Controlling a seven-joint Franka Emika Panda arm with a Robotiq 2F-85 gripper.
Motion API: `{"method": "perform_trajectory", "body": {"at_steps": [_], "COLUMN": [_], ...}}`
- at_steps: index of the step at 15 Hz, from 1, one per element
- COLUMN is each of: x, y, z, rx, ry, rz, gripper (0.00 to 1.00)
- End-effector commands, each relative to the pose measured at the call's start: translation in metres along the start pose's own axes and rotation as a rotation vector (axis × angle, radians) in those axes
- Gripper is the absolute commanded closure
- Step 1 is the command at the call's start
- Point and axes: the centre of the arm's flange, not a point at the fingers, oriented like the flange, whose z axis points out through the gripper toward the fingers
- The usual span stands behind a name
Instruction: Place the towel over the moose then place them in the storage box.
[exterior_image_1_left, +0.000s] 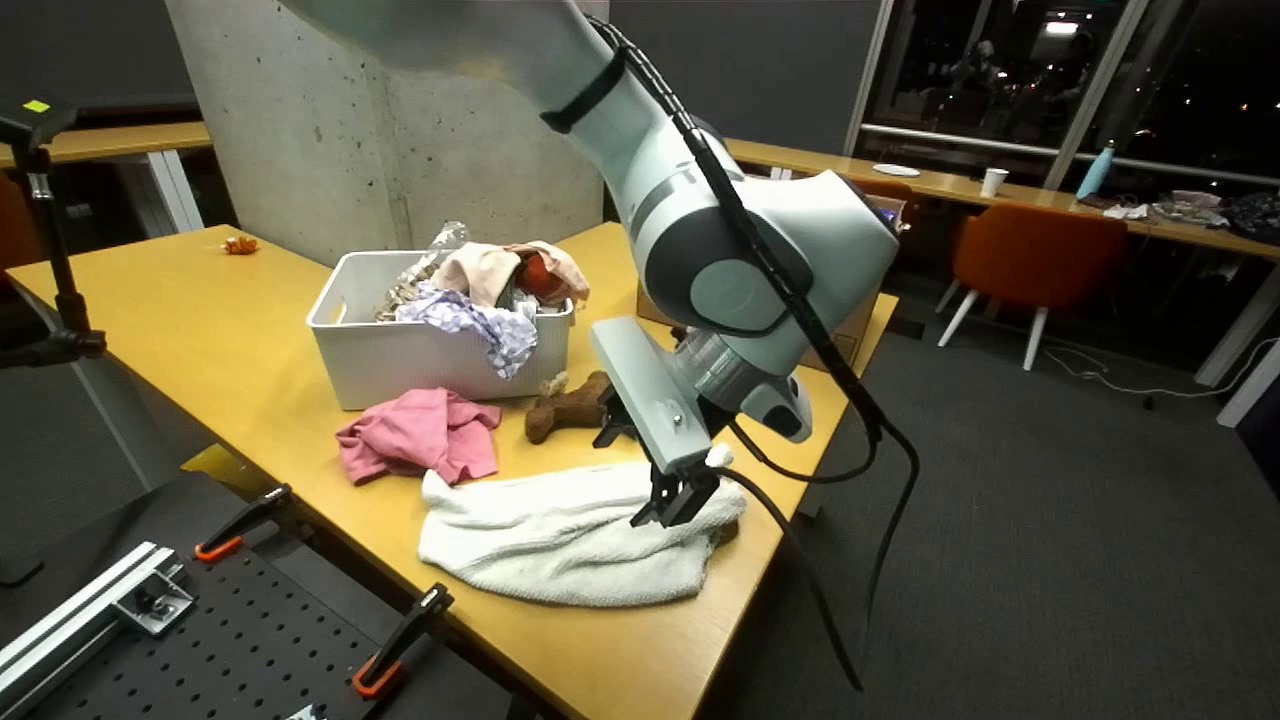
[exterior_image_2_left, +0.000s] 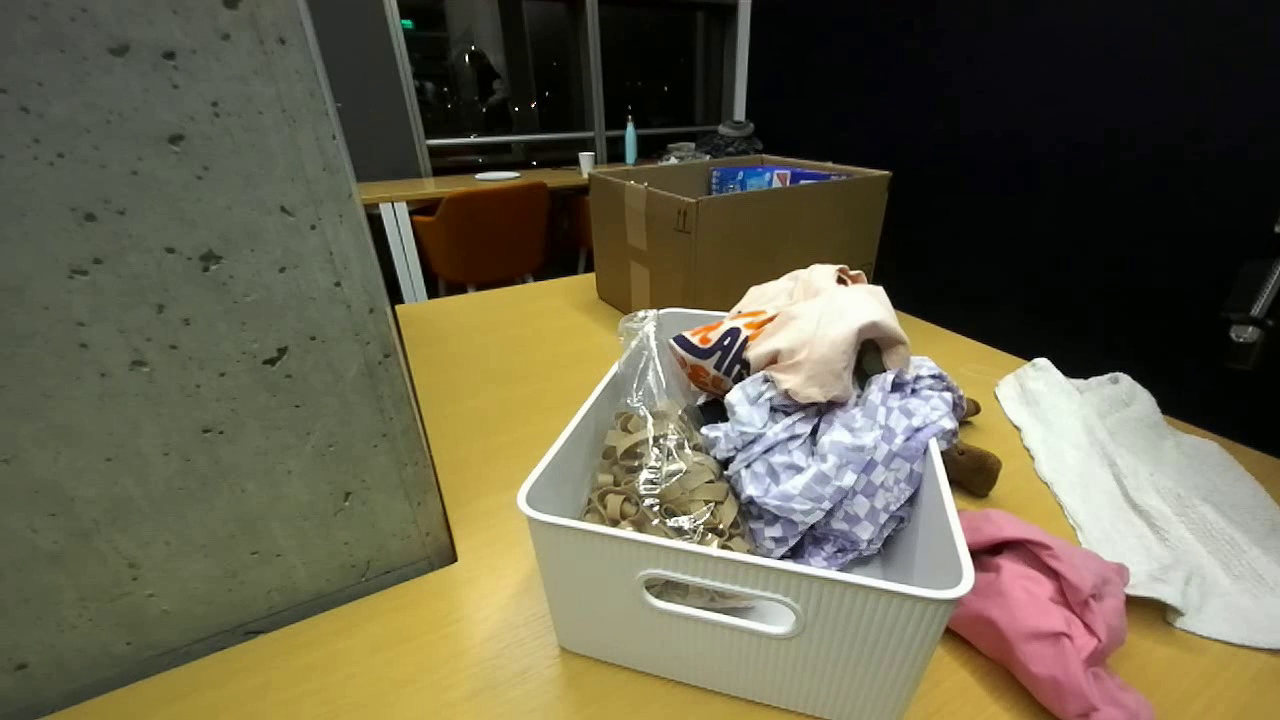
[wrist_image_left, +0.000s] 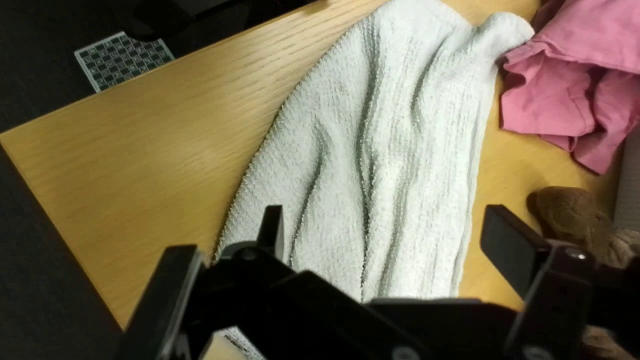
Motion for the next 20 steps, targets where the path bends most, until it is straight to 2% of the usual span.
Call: {"method": "perform_trajectory", "body": {"at_steps": [1,5,9,13,17,20], "x": [0.027,0.048,0.066,0.080,0.084,0.080], "y": [0.006,-0.003,-0.029,-0.064,-0.105,-0.119], "z": [-0.020,-0.035,-0.020,-0.003,0.019,0.050], "rx": [-0.030,-0.113,-0.205,-0.278,-0.344,-0.393], "ry": [-0.079,-0.129,-0.115,-0.050,0.058,0.159], "rz": [0.108,0.232,0.336,0.395,0.396,0.394], "gripper": [0.00,0.00,0.00,0.00,0.00,0.00]}}
